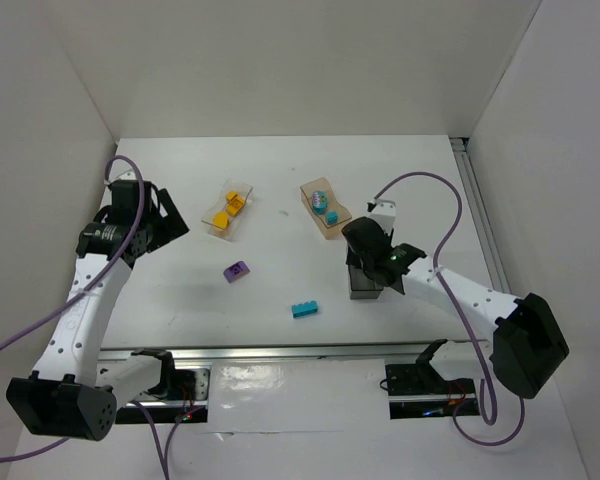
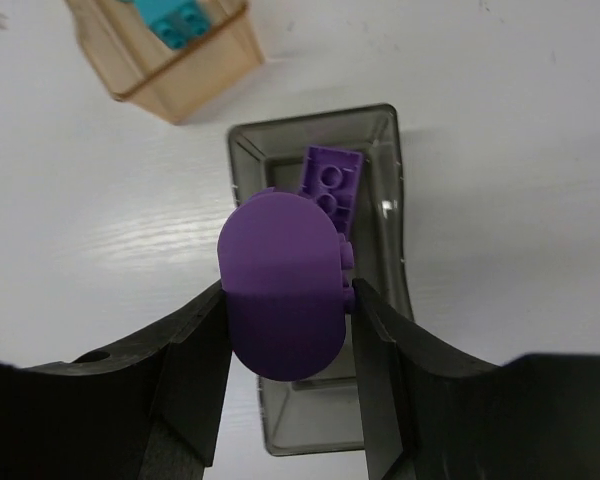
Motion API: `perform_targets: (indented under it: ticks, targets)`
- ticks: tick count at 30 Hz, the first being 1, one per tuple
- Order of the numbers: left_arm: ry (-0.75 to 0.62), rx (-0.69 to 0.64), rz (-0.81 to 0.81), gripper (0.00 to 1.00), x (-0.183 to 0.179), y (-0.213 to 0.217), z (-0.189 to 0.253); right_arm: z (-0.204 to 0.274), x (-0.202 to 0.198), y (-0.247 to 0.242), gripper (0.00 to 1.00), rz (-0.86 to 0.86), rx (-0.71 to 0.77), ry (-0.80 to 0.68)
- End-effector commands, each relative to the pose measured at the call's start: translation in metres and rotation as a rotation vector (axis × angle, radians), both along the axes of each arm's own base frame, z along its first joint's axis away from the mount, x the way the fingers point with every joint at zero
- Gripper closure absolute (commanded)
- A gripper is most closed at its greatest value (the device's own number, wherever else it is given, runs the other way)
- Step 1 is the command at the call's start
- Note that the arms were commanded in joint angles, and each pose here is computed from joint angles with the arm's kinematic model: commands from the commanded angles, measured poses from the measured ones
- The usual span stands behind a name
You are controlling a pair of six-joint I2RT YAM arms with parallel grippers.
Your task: Sort the legos into containers by color
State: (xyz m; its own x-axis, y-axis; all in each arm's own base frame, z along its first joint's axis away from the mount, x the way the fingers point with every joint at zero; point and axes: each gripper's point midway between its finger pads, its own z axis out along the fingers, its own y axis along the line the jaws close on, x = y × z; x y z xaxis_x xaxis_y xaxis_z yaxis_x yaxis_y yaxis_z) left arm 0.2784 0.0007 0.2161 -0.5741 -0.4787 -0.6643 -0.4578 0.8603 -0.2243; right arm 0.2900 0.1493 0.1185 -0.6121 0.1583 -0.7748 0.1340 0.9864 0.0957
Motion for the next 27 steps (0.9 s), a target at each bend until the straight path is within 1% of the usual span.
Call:
perform_targets:
  ticks: [1, 2, 4, 5, 6, 8, 9, 10, 12, 13, 15, 16, 18, 19, 20, 21, 23, 24, 27]
  targets:
    - [-0.010, -0.006, -0.037, 0.06, 0.007, -0.004, -0.002, -0.003, -0.001, -0.007, 0.55, -0.026, 0.038, 0.010]
    - [-0.010, -0.006, -0.037, 0.06, 0.007, -0.004, -0.002, -0.007, -0.003, -0.009, 0.55, -0.027, 0.031, 0.018]
    - [-0.010, -0.006, -0.037, 0.06, 0.007, -0.004, -0.002, -0.010, 0.000, -0.011, 0.49, -0.030, 0.021, 0.022]
    - [-0.010, -0.006, -0.037, 0.06, 0.007, -0.004, -0.002, -0.010, 0.000, -0.011, 0.31, -0.030, 0.013, 0.033]
    - [-0.010, -0.006, -0.037, 0.06, 0.007, -0.004, -0.002, -0.004, 0.004, -0.013, 0.25, -0.057, 0.005, 0.019]
    - [-0.009, 0.000, -0.043, 0.06, 0.006, -0.003, -0.002, -0.001, 0.004, -0.013, 0.18, -0.065, -0.015, 0.019]
    - [-0.009, 0.000, -0.043, 0.06, 0.006, -0.003, -0.002, 0.011, 0.008, -0.010, 0.17, -0.072, -0.018, -0.016]
    - [-0.009, 0.000, -0.043, 0.06, 0.006, -0.003, -0.002, 0.015, 0.004, 0.001, 0.17, -0.038, -0.022, -0.024]
    - [-0.018, 0.007, -0.037, 0.06, 0.008, -0.002, 0.002, 0.030, 0.001, 0.021, 0.19, 0.009, 0.007, -0.063]
    - [-0.027, 0.007, -0.037, 0.06, 0.007, -0.002, 0.004, 0.038, -0.003, 0.043, 0.21, 0.079, 0.007, -0.080]
    - [-0.027, -0.002, -0.046, 0.06, 0.007, -0.004, 0.004, 0.046, -0.006, 0.079, 0.21, 0.189, 0.032, -0.107]
    - [-0.027, -0.011, -0.054, 0.06, 0.007, -0.006, 0.004, 0.039, -0.017, 0.115, 0.21, 0.311, 0.024, -0.079]
    - [-0.027, -0.011, -0.054, 0.06, 0.007, -0.006, 0.004, 0.027, -0.029, 0.154, 0.17, 0.438, 0.006, -0.045]
    - [-0.027, -0.011, -0.054, 0.06, 0.007, -0.006, 0.004, 0.012, -0.030, 0.178, 0.15, 0.481, -0.026, -0.014]
    - [-0.027, -0.003, -0.047, 0.06, 0.007, -0.004, 0.004, 0.005, -0.044, 0.200, 0.10, 0.564, -0.060, -0.003]
    - [-0.027, 0.004, -0.039, 0.06, 0.007, -0.002, 0.004, -0.002, -0.048, 0.215, 0.07, 0.606, -0.072, 0.004]
    - [-0.018, 0.012, -0.032, 0.06, 0.005, 0.000, 0.003, -0.020, -0.051, 0.243, 0.07, 0.670, -0.104, 0.028]
    - [-0.016, 0.020, -0.039, 0.06, 0.005, 0.000, 0.003, -0.027, -0.052, 0.251, 0.06, 0.693, -0.105, 0.039]
    - [-0.017, 0.026, -0.033, 0.06, 0.004, 0.002, 0.005, -0.043, -0.047, 0.271, 0.06, 0.717, -0.116, 0.063]
